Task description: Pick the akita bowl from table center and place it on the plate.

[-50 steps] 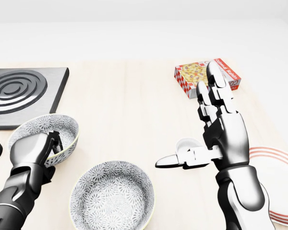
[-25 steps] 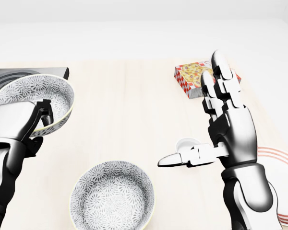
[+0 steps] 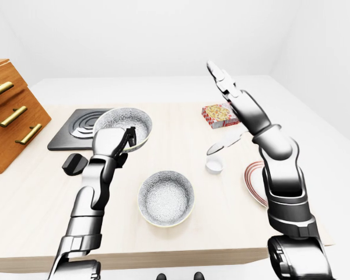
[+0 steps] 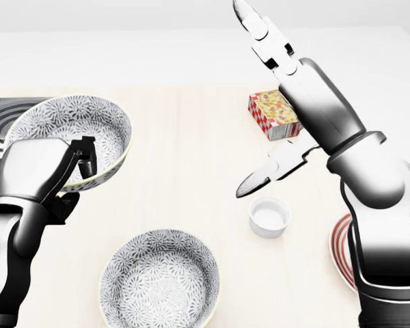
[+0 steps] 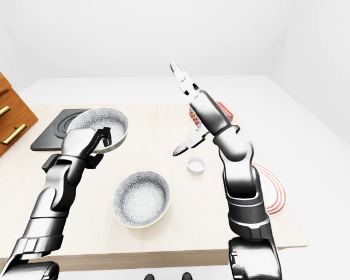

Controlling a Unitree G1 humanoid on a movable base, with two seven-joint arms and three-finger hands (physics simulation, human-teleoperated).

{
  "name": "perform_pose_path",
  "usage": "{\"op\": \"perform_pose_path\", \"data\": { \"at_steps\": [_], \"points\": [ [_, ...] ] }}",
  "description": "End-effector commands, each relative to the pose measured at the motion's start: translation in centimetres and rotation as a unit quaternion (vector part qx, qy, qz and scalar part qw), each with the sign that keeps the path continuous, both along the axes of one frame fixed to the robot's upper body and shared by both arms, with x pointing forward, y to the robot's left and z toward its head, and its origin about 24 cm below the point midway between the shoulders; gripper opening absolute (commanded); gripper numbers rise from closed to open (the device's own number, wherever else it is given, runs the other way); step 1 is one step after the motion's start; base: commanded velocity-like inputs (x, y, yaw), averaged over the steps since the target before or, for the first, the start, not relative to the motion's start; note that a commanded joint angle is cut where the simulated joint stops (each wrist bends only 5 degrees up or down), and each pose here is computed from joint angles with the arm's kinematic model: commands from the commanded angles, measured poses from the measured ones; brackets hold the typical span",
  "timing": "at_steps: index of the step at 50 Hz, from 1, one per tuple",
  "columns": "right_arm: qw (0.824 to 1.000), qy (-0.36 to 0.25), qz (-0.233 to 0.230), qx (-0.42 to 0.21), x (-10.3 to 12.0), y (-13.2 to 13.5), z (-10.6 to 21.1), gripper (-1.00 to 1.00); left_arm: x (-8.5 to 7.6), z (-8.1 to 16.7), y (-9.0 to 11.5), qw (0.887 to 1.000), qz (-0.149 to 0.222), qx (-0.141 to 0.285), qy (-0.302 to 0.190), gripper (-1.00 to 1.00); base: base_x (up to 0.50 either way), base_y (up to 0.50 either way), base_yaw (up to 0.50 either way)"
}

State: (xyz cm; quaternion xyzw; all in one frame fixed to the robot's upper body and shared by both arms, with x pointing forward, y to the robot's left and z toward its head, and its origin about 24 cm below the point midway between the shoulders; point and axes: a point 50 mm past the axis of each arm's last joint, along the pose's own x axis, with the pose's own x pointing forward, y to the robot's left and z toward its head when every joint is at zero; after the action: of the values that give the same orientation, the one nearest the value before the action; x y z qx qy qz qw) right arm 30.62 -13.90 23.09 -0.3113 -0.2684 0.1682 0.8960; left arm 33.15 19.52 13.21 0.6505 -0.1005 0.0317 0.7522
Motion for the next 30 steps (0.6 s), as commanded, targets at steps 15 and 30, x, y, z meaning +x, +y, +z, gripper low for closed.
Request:
{"op": "perform_pose_path", "data": {
  "at_steps": [15,30],
  "points": [
    [0.968,0.134,-0.049,-0.205,5.2,0.5,-2.2,1.0,-1.6,2.1,-3.3,0.998,-0.051,-0.01,-0.026,-1.0,0.0,0.0,0.0],
    [0.958,0.174,-0.059,-0.222,6.5,1.3,-4.1,1.0,-1.7,2.4,-5.2,0.996,-0.084,-0.021,-0.017,-1.0,0.0,0.0,0.0]
  ]
}}
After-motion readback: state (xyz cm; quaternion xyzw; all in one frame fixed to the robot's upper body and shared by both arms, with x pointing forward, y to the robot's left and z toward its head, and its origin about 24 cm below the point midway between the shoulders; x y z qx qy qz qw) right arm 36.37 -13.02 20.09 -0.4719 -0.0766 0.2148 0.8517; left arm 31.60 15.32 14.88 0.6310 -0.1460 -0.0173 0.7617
